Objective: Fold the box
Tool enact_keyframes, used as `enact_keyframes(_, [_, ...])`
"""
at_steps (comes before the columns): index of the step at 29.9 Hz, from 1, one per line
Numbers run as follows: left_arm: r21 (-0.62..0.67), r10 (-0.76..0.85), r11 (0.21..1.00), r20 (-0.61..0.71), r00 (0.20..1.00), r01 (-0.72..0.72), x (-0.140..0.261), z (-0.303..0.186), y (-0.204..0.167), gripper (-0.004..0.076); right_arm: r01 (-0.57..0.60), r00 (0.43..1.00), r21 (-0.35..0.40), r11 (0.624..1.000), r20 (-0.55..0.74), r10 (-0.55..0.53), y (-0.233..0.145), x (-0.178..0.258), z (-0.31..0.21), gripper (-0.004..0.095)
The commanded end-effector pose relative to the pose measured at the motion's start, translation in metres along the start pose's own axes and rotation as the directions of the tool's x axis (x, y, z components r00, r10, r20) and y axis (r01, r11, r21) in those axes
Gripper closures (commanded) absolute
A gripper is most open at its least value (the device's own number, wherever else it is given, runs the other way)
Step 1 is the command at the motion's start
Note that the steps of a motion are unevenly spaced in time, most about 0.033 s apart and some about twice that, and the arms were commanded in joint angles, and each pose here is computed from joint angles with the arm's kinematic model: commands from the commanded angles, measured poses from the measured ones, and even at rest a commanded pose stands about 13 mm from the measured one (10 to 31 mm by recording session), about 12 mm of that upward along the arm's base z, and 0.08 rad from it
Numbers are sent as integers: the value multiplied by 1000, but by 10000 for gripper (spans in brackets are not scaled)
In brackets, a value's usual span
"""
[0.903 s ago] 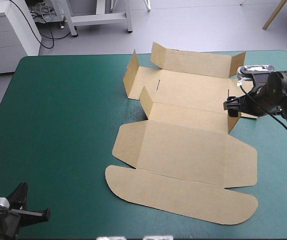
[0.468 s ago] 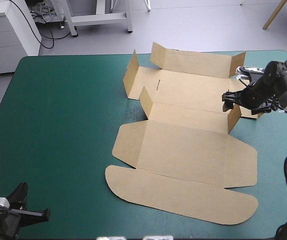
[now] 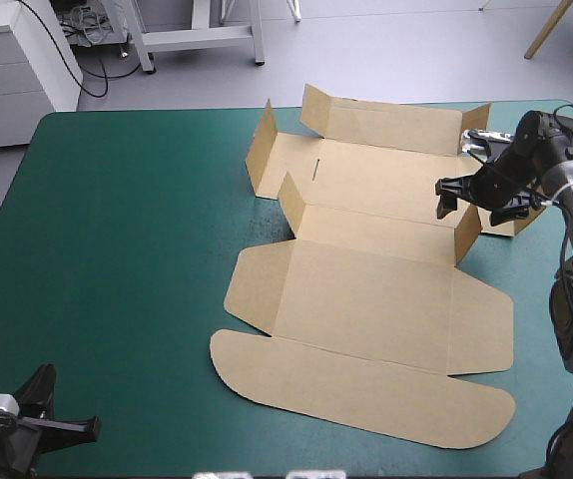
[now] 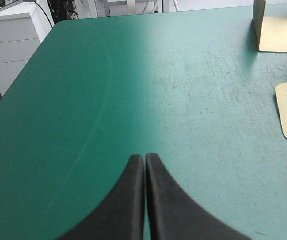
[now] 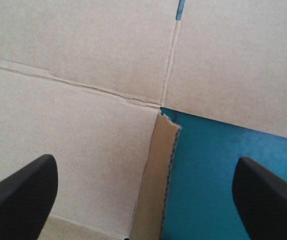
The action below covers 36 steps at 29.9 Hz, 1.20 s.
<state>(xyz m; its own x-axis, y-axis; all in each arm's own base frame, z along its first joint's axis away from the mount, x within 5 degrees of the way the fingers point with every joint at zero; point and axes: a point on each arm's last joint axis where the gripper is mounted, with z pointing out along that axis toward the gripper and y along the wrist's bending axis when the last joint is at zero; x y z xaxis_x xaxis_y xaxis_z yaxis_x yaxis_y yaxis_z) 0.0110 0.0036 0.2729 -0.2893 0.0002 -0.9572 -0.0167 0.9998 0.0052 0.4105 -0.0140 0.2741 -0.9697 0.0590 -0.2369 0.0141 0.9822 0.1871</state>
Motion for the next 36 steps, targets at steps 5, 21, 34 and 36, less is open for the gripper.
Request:
enact_keyframes(5, [5, -3, 1000, 109, 994, 2, -12, -6, 0, 734, 6, 999, -6, 1000, 41, -6, 2, 5, -18, 54])
enact_keyframes(21, [5, -5, 1000, 109, 994, 4, -12, -6, 0, 734, 16, 999, -2, 1000, 41, -16, 2, 5, -18, 927])
enact_keyframes(34, [5, -5, 1000, 109, 994, 4, -12, -6, 0, 734, 341, 938, -18, 940, 73, -339, 52, 2, -21, 927])
enact_keyframes(36, [5, -5, 1000, 109, 994, 4, -12, -6, 0, 734, 477, 876, -4, 879, 90, -474, 73, 2, -24, 927])
